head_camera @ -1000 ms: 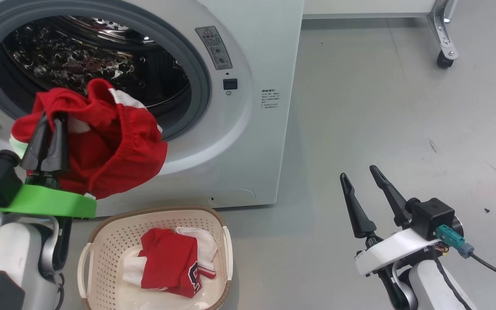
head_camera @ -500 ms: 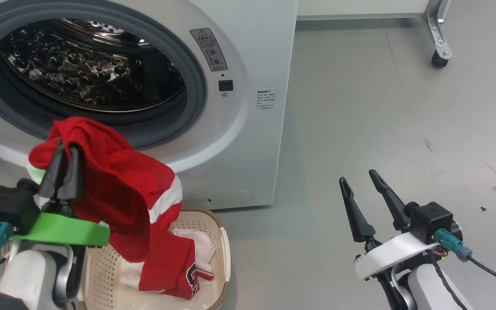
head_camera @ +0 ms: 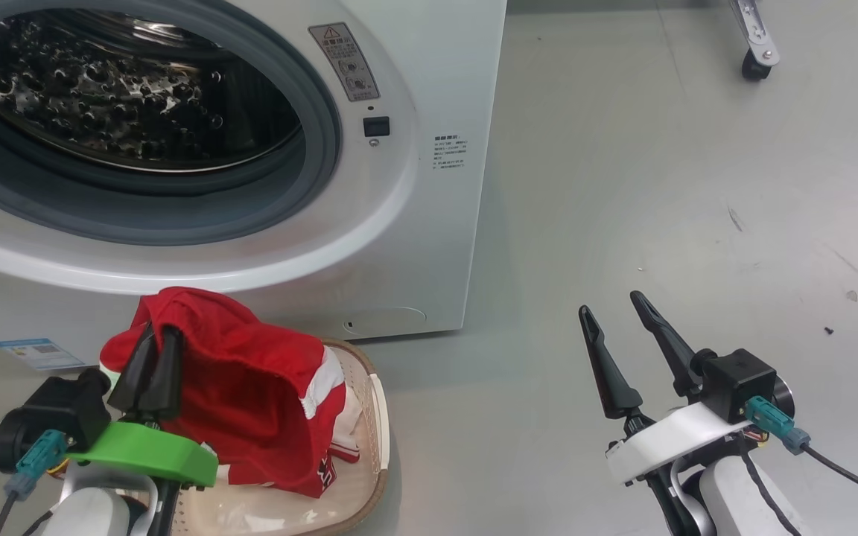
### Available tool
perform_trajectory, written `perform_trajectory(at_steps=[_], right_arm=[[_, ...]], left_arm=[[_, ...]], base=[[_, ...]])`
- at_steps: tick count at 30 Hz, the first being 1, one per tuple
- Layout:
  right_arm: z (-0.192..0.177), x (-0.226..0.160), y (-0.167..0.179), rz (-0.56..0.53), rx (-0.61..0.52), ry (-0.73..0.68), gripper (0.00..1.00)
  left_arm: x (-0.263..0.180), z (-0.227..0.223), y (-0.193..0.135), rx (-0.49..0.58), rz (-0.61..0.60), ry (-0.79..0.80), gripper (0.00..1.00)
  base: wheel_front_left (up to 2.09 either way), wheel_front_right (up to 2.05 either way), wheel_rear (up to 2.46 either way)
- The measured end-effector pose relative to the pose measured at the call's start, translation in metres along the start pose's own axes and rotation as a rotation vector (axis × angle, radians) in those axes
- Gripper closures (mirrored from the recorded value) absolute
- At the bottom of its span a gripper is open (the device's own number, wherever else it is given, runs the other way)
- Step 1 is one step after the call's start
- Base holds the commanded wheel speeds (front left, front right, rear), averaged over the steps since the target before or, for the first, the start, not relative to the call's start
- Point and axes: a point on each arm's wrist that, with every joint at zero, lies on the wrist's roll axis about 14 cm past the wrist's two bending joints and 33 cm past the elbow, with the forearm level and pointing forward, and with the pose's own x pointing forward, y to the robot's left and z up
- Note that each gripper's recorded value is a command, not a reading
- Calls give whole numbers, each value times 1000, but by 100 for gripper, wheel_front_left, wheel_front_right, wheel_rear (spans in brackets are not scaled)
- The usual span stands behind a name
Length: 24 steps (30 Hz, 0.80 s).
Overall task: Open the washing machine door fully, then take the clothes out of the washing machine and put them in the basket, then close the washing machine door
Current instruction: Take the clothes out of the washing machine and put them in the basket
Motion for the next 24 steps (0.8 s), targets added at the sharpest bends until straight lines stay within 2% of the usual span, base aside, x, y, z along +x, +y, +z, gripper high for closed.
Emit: perform_trajectory(at_steps=[15, 24], right_arm=[[-17, 12, -24, -47, -1, 48, 0], [-25, 27, -37, -65, -4, 64, 0]], left_arm=[[-12, -105, 28, -20, 72, 355, 100], [-4, -150, 49, -13, 125, 500, 100]], base=[[0, 0, 0], [0, 0, 0]])
